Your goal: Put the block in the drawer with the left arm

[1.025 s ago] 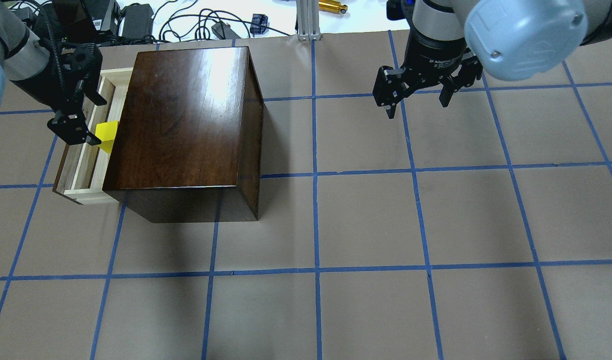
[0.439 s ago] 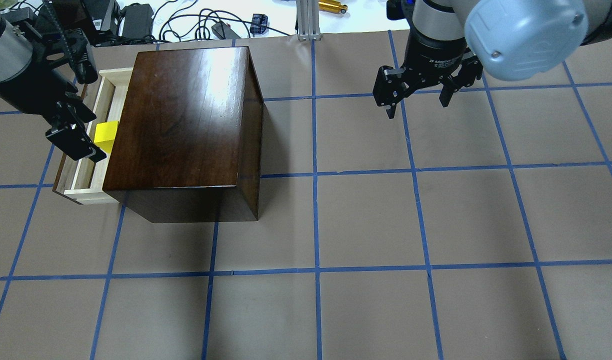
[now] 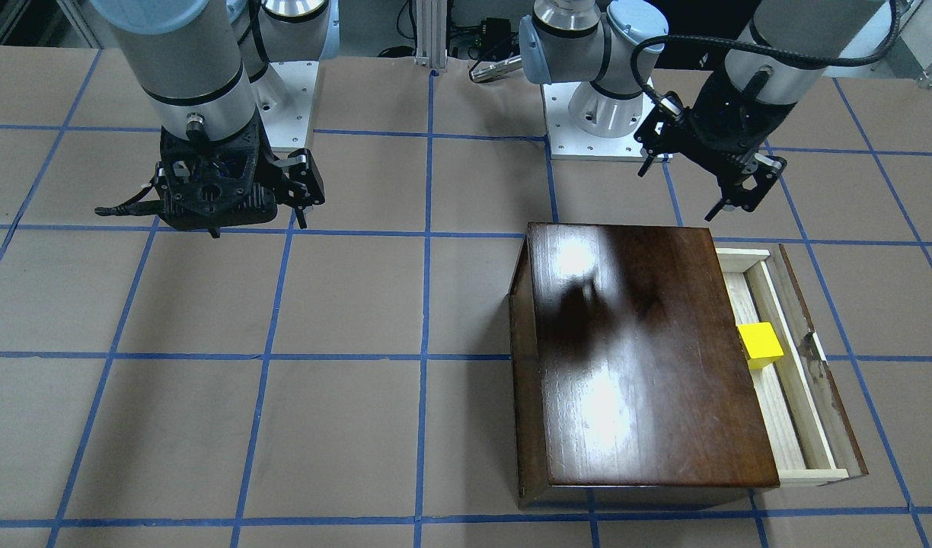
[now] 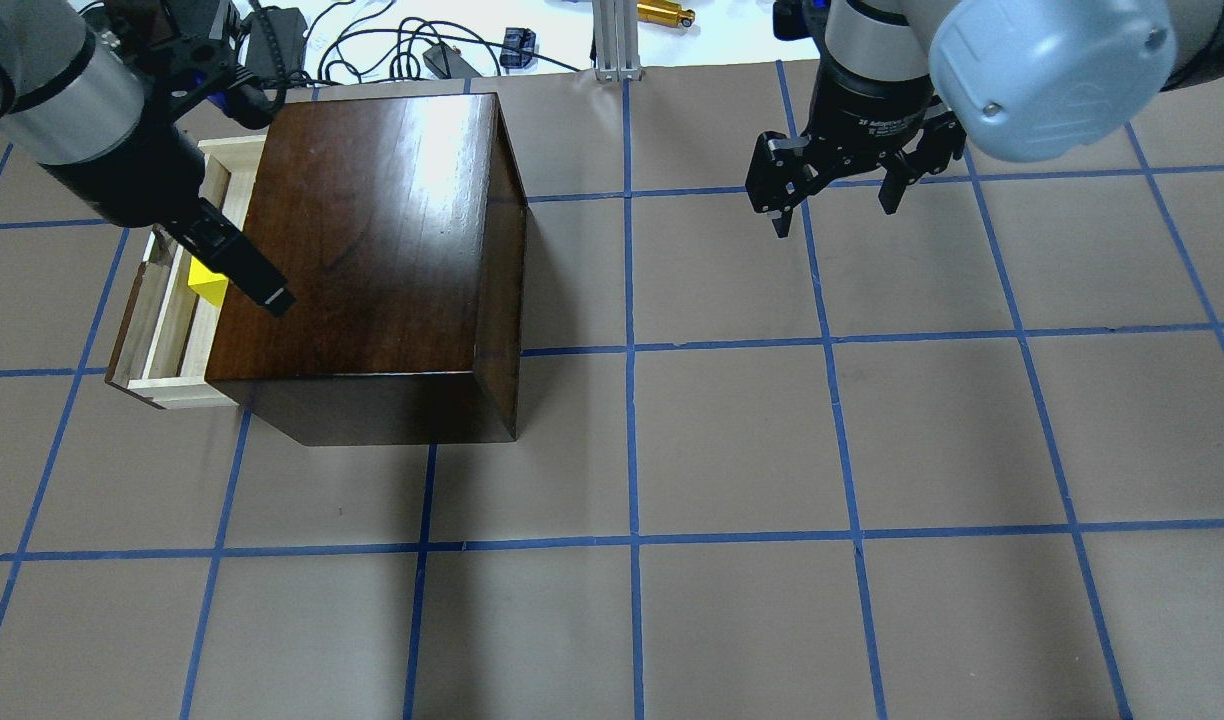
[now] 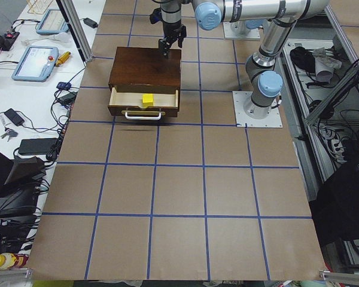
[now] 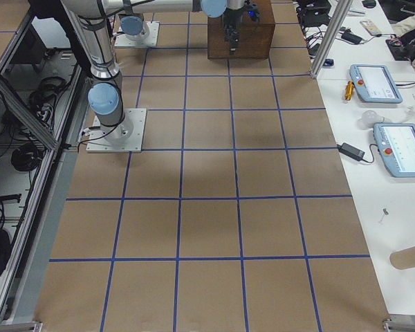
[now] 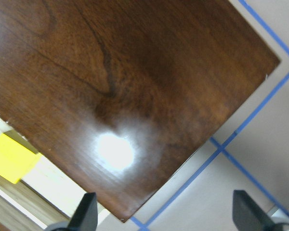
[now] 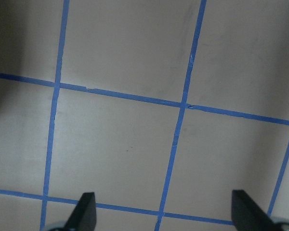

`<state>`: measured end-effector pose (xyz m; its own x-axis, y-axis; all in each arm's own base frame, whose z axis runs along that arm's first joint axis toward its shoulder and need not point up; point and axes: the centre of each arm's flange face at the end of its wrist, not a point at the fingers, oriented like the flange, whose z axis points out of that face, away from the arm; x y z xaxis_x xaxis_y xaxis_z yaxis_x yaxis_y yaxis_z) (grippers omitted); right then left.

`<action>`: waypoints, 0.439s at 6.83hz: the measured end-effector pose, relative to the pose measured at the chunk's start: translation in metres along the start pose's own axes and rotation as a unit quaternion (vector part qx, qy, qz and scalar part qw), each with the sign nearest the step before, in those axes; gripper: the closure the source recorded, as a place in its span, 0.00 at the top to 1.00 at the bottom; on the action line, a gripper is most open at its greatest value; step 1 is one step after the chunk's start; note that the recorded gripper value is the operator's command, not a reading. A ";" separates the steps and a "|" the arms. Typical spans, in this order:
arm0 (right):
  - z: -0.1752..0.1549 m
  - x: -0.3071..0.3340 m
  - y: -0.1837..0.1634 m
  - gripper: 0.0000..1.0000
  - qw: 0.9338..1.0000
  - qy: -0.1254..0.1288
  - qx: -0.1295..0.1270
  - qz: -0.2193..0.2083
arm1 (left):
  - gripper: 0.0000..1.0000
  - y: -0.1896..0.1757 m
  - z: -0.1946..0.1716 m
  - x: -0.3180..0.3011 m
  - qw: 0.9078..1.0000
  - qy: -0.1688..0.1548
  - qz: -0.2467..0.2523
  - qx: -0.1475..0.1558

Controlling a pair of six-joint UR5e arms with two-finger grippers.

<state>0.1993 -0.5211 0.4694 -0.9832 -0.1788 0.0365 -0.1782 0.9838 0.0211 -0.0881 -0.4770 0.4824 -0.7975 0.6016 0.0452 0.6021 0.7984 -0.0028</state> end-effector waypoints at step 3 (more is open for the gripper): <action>0.000 0.000 0.000 1.00 1.000 0.000 0.000 0.000 | 1.00 -0.024 -0.002 0.050 0.982 -0.012 -0.188 0.008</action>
<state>0.1993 -0.5211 0.4694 -0.9831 -0.1791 0.0370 -0.1784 0.9837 0.0211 -0.1428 -0.4661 0.4866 -0.9641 0.2647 0.0232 0.2646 0.9643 -0.0059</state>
